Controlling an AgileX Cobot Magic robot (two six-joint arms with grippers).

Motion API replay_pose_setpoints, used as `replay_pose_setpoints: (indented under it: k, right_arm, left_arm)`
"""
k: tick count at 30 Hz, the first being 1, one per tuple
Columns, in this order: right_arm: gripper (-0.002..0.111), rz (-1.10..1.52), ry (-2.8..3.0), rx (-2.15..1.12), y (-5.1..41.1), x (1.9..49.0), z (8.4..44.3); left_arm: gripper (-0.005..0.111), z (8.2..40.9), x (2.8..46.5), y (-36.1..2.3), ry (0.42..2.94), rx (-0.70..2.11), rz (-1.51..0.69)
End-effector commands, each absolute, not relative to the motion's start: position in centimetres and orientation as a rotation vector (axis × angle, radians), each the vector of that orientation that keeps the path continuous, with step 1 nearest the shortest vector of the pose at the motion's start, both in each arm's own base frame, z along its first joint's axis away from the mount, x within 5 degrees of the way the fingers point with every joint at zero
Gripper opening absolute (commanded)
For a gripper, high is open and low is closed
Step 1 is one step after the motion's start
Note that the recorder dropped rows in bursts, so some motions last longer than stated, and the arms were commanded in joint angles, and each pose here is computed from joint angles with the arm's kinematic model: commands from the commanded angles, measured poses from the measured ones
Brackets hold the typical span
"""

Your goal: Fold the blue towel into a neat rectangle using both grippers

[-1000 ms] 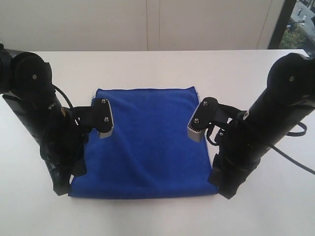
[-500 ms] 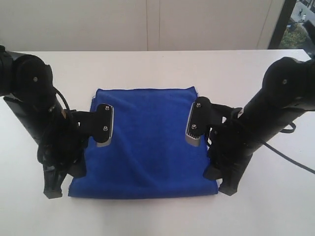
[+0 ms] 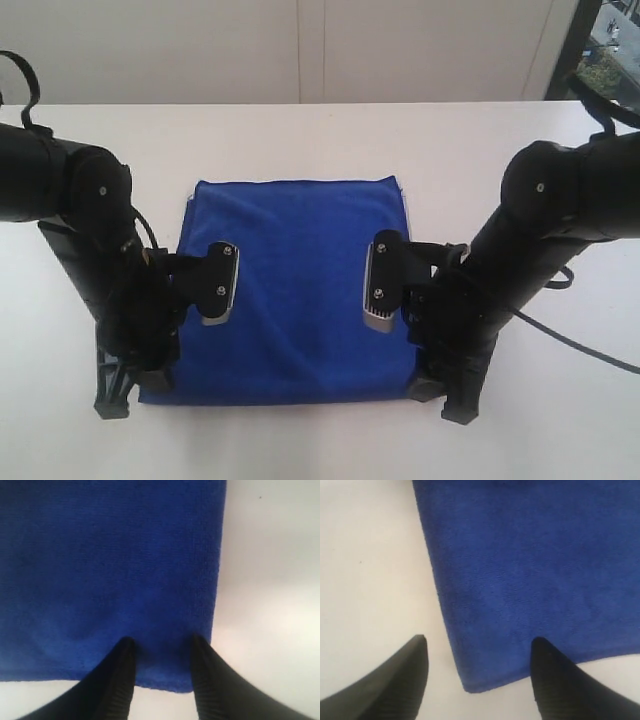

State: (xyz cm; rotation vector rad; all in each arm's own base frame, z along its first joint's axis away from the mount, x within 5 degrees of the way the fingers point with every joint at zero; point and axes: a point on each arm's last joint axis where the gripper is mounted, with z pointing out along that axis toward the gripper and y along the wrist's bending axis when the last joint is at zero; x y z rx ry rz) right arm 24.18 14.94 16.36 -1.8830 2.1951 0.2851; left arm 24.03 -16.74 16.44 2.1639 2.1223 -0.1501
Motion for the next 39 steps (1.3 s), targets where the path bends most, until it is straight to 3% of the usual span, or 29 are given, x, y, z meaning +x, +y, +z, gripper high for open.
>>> replay_pose_setpoints:
  k: [1, 22, 33, 39]
  right_arm:
    - [0.057, 0.317, 2.208, -1.911, 15.1, 24.0, 15.8]
    - [0.057, 0.378, 2.321, -1.964, 15.2, 24.1, 12.1]
    - [0.057, 0.378, 2.321, -1.964, 15.2, 24.1, 12.1]
    - [0.057, 0.347, 2.263, -1.932, 15.2, 24.1, 14.0]
  left_arm:
    - [0.043, 15.4, 23.9, -16.8, 2.143, 2.205, -0.179]
    - [0.043, 15.7, 23.9, -16.7, 2.125, 2.208, -0.172]
    - [0.043, 18.3, 23.3, -16.4, 2.038, 2.198, -0.137]
    - [0.043, 18.3, 23.2, -16.3, 2.043, 2.210, -0.144]
